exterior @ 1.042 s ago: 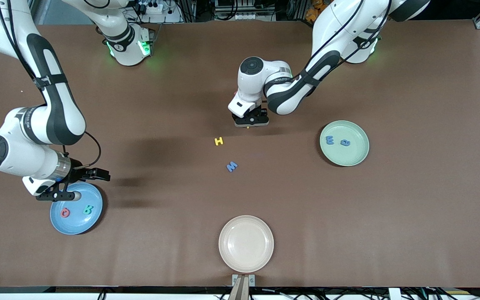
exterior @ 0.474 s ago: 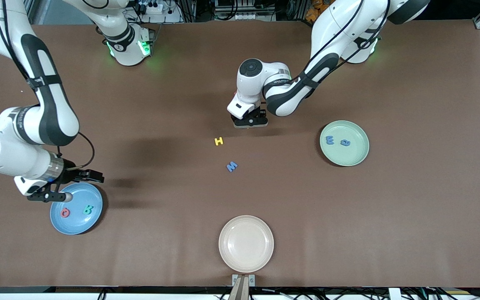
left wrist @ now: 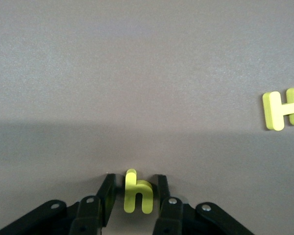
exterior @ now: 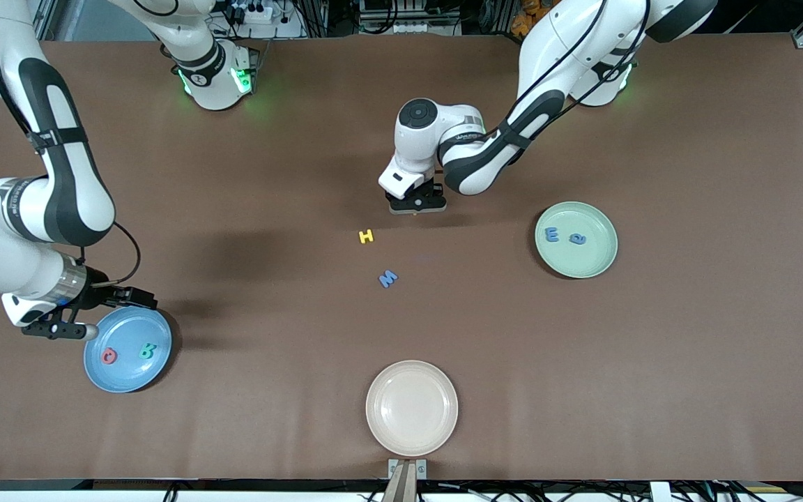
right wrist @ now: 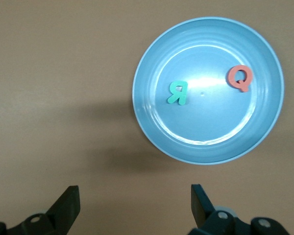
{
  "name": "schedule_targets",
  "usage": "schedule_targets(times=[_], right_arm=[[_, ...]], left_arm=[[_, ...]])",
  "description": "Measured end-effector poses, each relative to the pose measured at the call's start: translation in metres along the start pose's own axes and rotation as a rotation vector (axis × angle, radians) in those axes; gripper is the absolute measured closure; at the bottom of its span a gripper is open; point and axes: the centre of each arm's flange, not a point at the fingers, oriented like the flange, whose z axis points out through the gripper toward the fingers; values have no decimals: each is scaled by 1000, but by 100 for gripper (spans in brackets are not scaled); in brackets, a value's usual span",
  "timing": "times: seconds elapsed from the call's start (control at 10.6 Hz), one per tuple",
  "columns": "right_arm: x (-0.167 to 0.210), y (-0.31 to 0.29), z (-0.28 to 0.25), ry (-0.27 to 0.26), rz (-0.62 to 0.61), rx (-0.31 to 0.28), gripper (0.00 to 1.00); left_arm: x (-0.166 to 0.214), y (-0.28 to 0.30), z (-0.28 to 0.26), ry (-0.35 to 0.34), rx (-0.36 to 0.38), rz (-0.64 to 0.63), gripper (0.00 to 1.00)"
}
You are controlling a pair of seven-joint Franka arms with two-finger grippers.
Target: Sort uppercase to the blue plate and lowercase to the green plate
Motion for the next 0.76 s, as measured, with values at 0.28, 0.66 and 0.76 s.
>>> schedule_targets(times=[0.28,0.66,0.76], right_arm=[[1,10,-2,8,11,-6,0],[1,1,-1,9,-2,-1,0],[1,-9,0,10,-18,1,0]], left_arm=[[5,1,-2,3,-4,-9,74],[27,2,-15,20,-12,-51,74],[36,2,-23,17,1,-71,74]])
